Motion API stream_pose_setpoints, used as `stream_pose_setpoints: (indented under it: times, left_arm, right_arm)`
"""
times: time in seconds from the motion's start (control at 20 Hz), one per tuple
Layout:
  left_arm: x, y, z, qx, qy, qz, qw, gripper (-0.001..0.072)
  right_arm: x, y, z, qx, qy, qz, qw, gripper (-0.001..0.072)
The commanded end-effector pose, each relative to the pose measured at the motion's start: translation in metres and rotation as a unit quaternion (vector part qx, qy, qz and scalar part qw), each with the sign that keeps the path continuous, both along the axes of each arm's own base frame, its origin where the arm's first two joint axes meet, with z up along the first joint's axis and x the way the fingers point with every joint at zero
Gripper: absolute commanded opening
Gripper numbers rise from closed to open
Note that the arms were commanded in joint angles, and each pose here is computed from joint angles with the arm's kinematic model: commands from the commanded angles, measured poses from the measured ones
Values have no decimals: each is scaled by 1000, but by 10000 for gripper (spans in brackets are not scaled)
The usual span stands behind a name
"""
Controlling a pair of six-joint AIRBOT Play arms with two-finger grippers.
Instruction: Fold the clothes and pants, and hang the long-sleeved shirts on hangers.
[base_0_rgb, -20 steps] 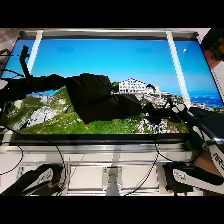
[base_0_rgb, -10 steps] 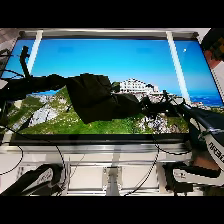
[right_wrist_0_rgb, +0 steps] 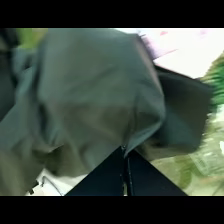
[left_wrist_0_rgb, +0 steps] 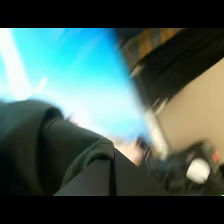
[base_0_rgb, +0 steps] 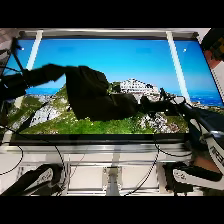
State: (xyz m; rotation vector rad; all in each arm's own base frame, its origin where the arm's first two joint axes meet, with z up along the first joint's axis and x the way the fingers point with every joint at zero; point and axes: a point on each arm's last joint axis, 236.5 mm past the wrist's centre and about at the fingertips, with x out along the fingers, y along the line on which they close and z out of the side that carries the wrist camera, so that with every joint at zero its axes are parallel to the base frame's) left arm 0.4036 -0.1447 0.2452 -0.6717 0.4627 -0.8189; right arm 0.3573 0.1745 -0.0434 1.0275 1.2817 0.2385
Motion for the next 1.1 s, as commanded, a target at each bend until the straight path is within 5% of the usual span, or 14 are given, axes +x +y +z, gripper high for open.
stream_pose_setpoints:
  times: [0.0,0.25,0.5,1.05]
  left_arm:
    - [7,4,74,-54,-96,24,994,13]
    - [33,-1,113,-32,-169,109,979,13]
    - [53,-29,158,-80,-222,106,966,10]
    - [130,-26,211,-131,-243,94,956,10]
  right_arm:
    - [9,-1,67,2,-98,2,995,3]
    - [87,-22,200,-28,-314,-110,943,5]
    - [159,-68,309,-53,-470,-294,831,5]
    - [247,-84,420,-24,-575,-367,731,6]
